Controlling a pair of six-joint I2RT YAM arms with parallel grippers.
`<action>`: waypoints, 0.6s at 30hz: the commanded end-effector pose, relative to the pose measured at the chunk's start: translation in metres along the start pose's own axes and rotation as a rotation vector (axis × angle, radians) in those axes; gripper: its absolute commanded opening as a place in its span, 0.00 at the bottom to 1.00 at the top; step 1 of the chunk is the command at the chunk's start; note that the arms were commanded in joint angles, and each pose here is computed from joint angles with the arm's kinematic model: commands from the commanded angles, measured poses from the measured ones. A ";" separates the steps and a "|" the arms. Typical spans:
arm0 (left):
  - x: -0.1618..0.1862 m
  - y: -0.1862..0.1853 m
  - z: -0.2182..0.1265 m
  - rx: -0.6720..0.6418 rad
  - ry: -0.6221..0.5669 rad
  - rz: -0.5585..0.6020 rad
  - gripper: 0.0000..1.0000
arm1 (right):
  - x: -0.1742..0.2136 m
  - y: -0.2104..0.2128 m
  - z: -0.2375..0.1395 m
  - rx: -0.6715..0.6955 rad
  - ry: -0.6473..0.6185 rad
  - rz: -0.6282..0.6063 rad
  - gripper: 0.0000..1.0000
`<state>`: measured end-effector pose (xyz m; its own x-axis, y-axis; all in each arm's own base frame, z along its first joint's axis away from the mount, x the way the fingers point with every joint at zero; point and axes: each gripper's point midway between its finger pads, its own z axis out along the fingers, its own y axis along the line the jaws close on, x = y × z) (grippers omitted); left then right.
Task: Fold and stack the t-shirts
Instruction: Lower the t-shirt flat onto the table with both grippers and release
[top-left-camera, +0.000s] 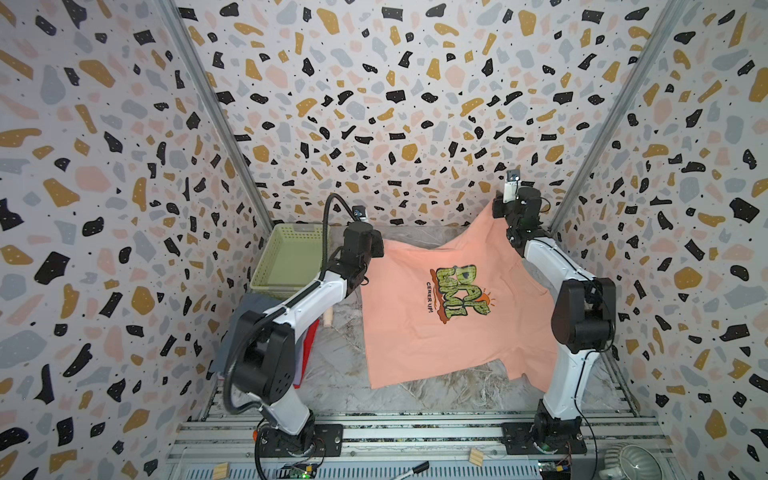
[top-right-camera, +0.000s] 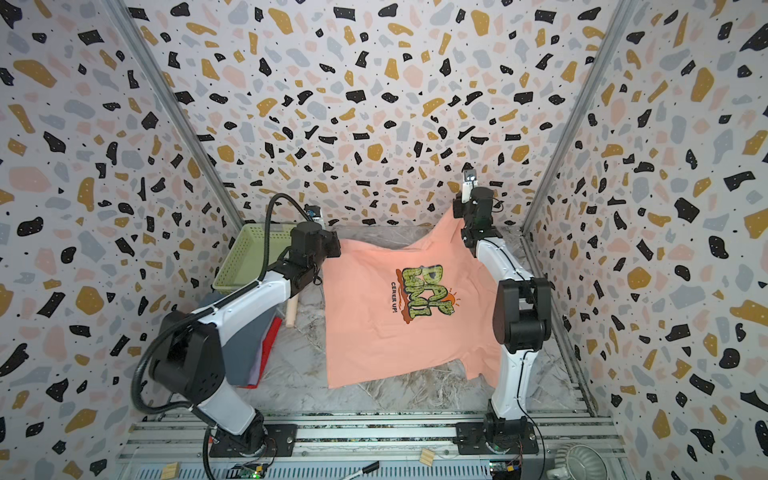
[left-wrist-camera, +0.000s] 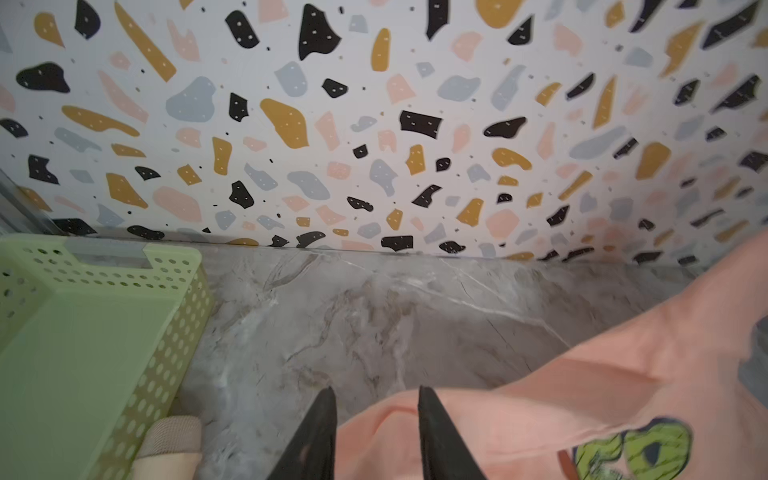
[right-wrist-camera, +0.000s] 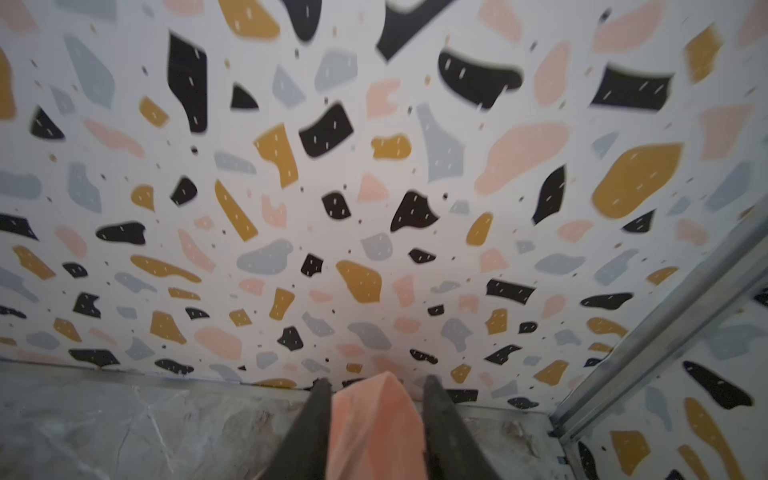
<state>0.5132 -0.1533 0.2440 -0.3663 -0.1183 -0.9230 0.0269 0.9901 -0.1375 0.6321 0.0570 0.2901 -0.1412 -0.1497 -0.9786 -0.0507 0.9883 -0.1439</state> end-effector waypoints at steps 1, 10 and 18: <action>-0.033 0.017 0.015 -0.056 -0.039 -0.053 0.67 | -0.069 -0.018 -0.021 0.038 -0.102 0.061 0.77; -0.006 0.008 0.002 0.028 0.049 -0.070 1.00 | -0.038 -0.019 -0.060 0.034 0.039 0.098 0.85; 0.077 -0.030 -0.045 0.228 0.256 -0.165 1.00 | 0.049 -0.008 -0.120 0.005 0.260 0.237 0.85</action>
<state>0.4708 -0.1605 0.2039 -0.5335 -0.2061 -0.8203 0.0788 0.9535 -0.2908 0.5314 0.0416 0.3019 -0.2712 0.0003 -0.9625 -0.0096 0.9999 0.0030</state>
